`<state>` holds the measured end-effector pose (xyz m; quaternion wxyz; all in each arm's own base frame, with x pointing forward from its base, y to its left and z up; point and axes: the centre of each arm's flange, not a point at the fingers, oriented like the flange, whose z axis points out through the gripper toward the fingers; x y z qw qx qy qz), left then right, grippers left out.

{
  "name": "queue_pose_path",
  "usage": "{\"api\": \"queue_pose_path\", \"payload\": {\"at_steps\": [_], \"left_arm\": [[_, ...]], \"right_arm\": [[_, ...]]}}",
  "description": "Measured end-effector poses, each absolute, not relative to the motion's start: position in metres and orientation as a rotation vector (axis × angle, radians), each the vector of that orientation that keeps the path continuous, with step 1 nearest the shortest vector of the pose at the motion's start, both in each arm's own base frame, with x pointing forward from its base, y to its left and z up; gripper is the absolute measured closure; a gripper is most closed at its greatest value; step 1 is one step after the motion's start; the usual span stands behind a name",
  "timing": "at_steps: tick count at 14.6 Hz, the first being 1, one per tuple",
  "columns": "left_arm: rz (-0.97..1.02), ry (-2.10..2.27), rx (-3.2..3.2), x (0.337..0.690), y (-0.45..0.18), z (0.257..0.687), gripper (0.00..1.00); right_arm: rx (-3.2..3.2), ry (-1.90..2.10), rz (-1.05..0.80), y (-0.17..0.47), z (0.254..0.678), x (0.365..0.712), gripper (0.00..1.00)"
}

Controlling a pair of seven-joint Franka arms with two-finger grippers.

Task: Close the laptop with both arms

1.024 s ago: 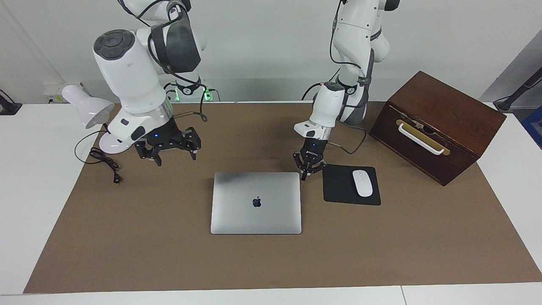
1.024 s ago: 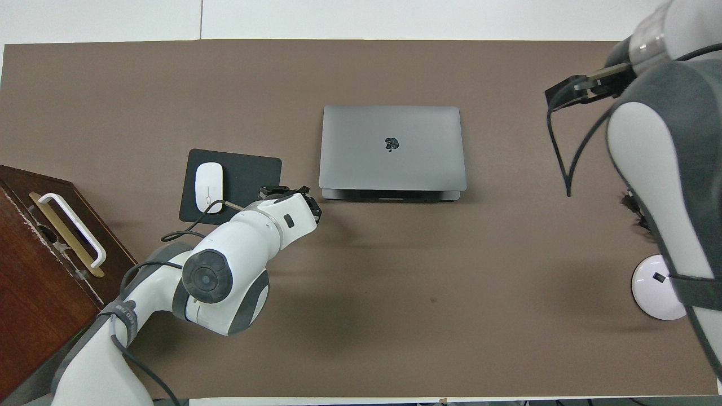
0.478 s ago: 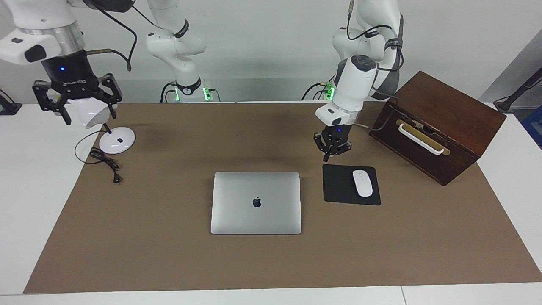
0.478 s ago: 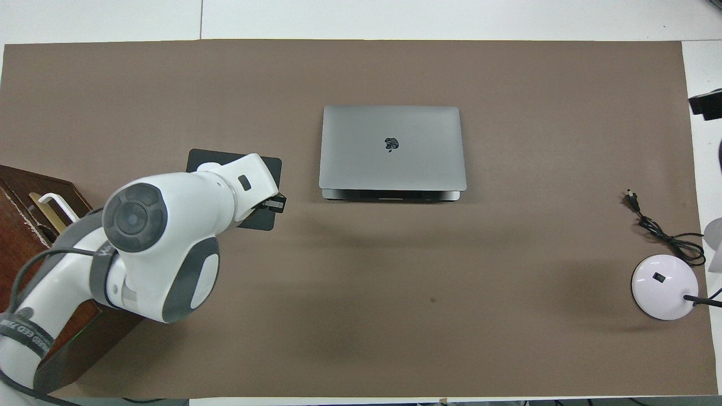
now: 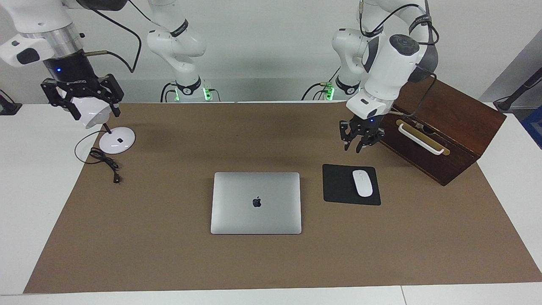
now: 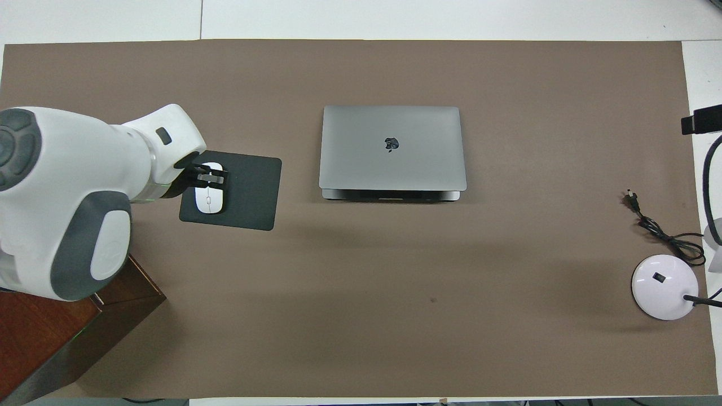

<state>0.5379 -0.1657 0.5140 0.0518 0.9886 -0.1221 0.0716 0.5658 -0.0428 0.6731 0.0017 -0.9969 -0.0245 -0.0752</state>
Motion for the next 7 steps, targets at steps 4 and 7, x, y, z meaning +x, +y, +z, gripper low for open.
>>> {"api": "queue_pose_path", "payload": {"at_steps": [4, 7], "left_arm": [[0.204, -0.206, 3.023, 0.534, -0.097, 0.549, 0.03], [0.234, -0.099, 3.026, 0.532, -0.057, 0.563, 0.00]], "right_arm": [[-3.129, -0.043, -0.192, -0.043, 0.670, 0.560, 0.00], [-3.129, -0.041, -0.188, -0.043, 0.669, 0.559, 0.00]]}}
